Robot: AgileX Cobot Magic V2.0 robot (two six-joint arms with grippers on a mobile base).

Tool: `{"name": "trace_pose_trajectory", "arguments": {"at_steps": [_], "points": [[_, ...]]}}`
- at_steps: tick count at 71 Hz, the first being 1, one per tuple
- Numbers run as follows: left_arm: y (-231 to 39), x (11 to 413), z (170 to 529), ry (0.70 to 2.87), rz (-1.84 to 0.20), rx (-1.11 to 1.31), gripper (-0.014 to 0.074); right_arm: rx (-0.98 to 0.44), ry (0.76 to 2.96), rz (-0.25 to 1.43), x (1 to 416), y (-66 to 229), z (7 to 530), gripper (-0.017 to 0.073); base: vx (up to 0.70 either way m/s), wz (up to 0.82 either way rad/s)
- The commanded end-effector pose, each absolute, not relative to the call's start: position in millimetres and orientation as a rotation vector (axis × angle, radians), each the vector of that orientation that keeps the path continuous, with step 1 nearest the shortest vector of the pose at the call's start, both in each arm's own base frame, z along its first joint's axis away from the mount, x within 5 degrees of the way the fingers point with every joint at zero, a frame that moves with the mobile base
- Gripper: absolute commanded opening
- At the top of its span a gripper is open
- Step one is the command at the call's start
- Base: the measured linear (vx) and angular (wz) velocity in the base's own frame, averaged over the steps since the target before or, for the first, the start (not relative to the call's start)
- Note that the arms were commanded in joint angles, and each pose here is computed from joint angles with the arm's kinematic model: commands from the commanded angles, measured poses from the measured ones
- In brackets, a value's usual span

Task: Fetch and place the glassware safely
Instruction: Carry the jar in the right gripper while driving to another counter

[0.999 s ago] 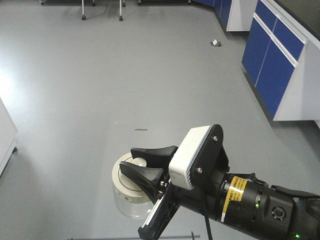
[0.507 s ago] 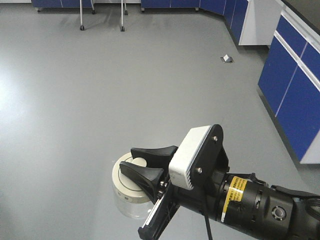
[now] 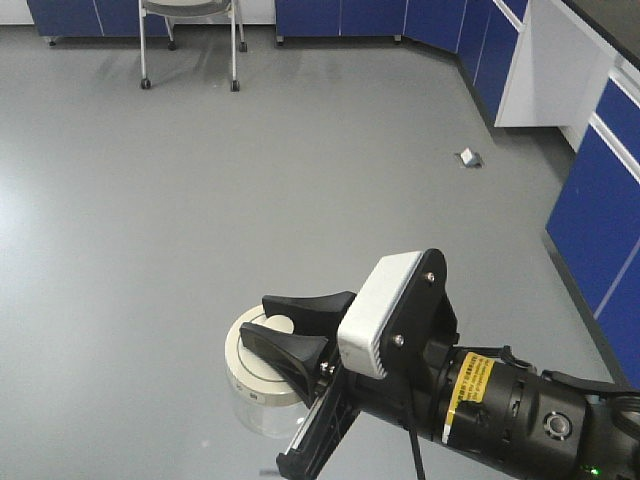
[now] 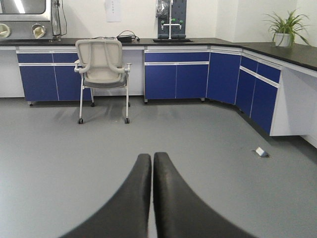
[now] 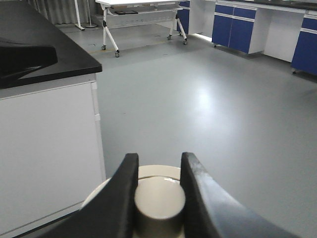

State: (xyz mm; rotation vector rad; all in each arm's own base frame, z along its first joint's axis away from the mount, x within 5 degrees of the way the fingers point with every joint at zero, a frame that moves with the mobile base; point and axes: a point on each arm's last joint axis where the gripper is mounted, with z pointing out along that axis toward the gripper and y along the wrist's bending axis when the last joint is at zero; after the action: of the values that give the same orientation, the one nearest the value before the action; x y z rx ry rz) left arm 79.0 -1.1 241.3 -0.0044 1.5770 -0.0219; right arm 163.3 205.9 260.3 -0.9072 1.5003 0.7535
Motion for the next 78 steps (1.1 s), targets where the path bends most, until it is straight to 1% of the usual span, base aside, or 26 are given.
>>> {"name": "trace_pose_trajectory", "arguments": {"at_steps": [1,78], "points": [[-4.2,79.4,256.9,1.492,-0.063,0.012,-0.0007,-0.848,1.348,0.815,160.8,206.6,286.9,-0.0003,0.72,0.02],[-4.2,79.4,256.9,1.493,-0.063,0.012,-0.0007,-0.849,1.350,0.814,160.8,206.5,286.7,-0.0003,0.72,0.02]]}}
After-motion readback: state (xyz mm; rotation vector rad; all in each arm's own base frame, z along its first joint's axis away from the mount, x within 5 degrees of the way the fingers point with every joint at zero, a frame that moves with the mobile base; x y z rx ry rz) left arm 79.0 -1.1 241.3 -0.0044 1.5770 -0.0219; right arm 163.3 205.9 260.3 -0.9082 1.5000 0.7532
